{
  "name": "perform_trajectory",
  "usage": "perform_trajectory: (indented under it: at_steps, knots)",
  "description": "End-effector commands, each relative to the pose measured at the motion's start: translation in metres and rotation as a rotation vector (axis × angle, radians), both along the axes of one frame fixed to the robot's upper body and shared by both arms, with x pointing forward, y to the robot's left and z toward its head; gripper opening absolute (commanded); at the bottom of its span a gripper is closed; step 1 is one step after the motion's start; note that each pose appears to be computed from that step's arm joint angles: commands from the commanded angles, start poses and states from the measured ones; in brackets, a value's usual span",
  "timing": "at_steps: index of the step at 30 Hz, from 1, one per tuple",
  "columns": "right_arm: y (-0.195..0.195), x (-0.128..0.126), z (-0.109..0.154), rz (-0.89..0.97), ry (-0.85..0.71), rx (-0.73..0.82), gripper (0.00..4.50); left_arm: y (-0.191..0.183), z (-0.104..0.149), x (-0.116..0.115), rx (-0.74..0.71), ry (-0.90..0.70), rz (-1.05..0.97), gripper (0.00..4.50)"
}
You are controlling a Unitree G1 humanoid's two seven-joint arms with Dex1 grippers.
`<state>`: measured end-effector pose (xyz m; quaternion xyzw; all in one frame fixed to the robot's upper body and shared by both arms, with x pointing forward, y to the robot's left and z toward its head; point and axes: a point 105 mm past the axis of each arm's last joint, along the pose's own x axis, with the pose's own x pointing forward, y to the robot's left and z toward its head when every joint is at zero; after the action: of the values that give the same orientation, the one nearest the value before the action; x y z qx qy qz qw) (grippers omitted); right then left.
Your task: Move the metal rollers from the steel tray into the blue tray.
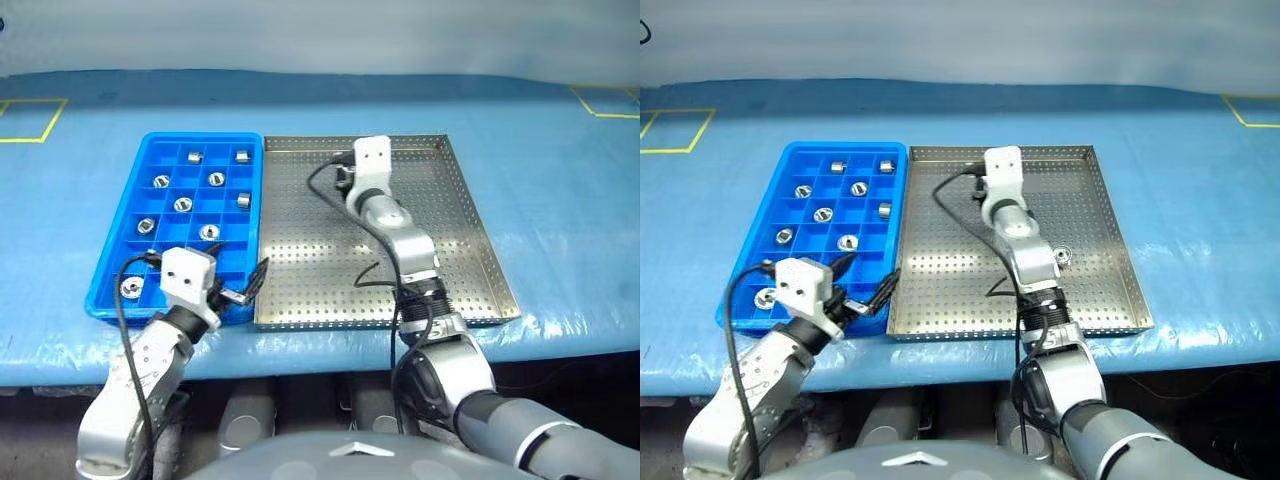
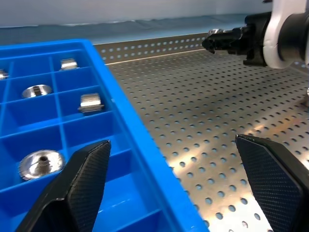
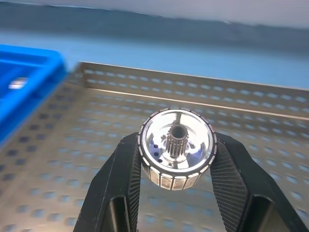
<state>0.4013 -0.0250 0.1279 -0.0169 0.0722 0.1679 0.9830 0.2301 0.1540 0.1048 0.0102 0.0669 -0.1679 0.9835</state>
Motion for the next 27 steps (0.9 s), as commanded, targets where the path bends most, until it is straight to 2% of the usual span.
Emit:
perform_trajectory:
  at_steps: [1,5,8,15,21,27]
  knots:
    - [0.052,-0.027,0.025,0.227,-0.056,0.033,1.69,0.009,0.02,-0.015,0.026,-0.079,0.065,4.5]
    - [0.09,-0.059,0.024,0.424,-0.038,0.026,1.69,0.019,0.019,-0.03,0.048,-0.066,0.14,4.5]
    - [0.102,-0.077,0.019,0.515,-0.012,0.009,1.69,0.02,0.018,-0.037,0.045,-0.059,0.166,4.5]
    - [0.103,-0.082,0.017,0.532,0.001,0.001,1.69,0.02,0.018,-0.039,0.043,-0.061,0.171,4.5]
    - [0.093,-0.104,-0.022,0.583,0.134,-0.067,1.69,0.012,0.017,-0.034,0.026,-0.055,0.137,4.5]
    - [0.081,-0.119,-0.04,0.613,0.237,-0.101,1.69,0.007,0.017,-0.03,0.023,-0.053,0.104,4.5]
